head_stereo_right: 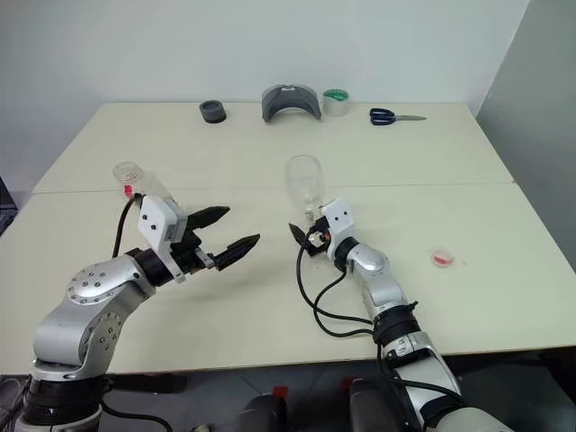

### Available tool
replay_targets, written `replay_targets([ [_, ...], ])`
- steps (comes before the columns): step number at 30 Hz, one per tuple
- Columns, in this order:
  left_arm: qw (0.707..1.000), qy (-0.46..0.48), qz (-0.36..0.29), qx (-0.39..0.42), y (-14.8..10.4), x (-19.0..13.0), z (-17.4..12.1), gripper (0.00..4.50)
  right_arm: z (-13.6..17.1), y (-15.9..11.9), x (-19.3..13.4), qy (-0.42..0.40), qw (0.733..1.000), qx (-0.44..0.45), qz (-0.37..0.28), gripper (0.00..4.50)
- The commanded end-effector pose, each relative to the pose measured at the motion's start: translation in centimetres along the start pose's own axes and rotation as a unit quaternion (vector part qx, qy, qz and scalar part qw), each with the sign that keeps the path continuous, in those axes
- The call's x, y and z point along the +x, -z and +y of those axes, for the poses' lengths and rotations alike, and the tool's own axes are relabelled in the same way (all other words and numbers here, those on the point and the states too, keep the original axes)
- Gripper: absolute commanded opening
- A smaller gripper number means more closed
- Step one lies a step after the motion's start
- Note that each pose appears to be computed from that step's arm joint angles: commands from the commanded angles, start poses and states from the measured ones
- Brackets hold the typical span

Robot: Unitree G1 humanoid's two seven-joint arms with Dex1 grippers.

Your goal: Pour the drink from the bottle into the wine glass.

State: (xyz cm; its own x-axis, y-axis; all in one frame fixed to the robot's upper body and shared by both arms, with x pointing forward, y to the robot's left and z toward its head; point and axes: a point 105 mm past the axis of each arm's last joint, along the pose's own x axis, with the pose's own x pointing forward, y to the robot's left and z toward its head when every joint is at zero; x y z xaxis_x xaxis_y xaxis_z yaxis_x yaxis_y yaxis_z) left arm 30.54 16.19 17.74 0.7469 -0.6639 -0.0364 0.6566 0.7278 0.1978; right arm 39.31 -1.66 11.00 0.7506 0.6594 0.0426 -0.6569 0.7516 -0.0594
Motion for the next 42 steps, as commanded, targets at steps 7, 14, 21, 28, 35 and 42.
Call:
replay_targets([
  [7, 1.0, 0.005, -0.03, -0.006, -1.1, 0.2, -0.5, 4.5, -0.3, -0.2, -1.3, 0.002, 0.999, -0.038, 0.0, 4.48],
  [14, 0.995, -0.093, 0.003, -0.035, 3.1, -0.8, 0.4, 4.5, 1.5, 0.8, -6.1, -0.084, 0.994, -0.066, 0.035, 4.48],
  [21, 0.969, -0.239, 0.05, -0.045, 7.8, -4.2, 2.9, 4.5, 5.1, -2.6, -9.9, -0.191, 0.978, -0.082, 0.012, 4.48],
  [28, 0.94, -0.335, 0.058, -0.022, 9.0, -6.9, 6.1, 4.5, 6.9, -4.3, -11.0, -0.248, 0.965, -0.088, 0.011, 4.48],
  [35, 0.936, -0.349, 0.044, -0.027, 8.8, -7.5, 8.6, 4.5, 7.5, -5.1, -10.5, -0.257, 0.962, -0.092, 0.004, 4.48],
  [42, 0.94, -0.34, 0.032, -0.025, 8.0, -6.8, 10.5, 4.5, 7.9, -5.5, -10.2, -0.266, 0.959, -0.095, 0.0, 4.48],
])
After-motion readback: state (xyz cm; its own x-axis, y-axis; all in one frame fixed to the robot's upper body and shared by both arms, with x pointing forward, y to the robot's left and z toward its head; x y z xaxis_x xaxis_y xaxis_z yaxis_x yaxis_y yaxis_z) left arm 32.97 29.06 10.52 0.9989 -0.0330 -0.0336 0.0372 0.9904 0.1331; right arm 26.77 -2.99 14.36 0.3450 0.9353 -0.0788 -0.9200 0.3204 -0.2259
